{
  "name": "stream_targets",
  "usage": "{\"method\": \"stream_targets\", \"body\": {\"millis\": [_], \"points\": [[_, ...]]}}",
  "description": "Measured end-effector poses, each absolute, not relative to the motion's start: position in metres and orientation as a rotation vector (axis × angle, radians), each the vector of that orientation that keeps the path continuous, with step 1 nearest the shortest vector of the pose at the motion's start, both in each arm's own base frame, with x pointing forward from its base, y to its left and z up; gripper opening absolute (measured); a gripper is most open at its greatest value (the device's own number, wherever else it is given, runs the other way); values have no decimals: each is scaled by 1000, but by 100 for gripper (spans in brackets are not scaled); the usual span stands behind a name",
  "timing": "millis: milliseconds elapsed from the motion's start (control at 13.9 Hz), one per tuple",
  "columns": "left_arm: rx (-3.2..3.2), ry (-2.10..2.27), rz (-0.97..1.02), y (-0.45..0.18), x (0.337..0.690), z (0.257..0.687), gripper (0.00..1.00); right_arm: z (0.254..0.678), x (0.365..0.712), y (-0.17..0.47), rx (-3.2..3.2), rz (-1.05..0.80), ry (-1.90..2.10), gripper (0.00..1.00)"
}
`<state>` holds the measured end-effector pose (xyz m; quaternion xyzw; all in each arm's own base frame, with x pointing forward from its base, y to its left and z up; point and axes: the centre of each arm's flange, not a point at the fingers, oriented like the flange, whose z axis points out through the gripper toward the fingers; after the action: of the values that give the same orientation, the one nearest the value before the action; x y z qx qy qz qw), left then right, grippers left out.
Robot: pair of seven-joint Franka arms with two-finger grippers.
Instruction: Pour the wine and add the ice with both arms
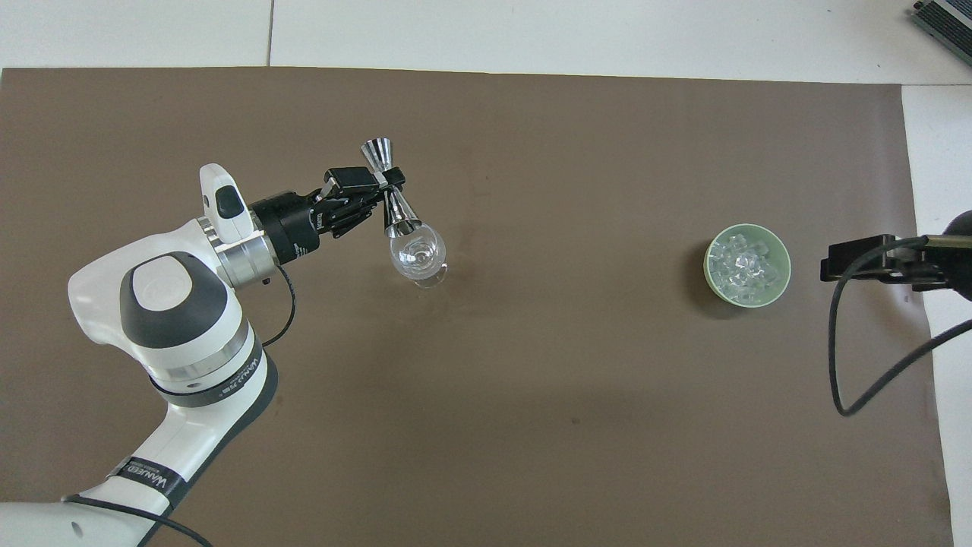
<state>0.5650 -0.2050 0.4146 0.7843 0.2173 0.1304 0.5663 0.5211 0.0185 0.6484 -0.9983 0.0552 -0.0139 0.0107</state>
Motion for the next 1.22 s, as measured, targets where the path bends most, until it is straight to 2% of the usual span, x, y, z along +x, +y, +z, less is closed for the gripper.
{"method": "stream_targets", "body": {"millis": [503, 1222], "points": [[1745, 730, 151, -203, 569, 421, 21, 632, 539, 13, -3125, -68, 172, 100], [1476, 1183, -198, -191, 574, 421, 21, 627, 546, -6, -3160, -90, 167, 100]]}}
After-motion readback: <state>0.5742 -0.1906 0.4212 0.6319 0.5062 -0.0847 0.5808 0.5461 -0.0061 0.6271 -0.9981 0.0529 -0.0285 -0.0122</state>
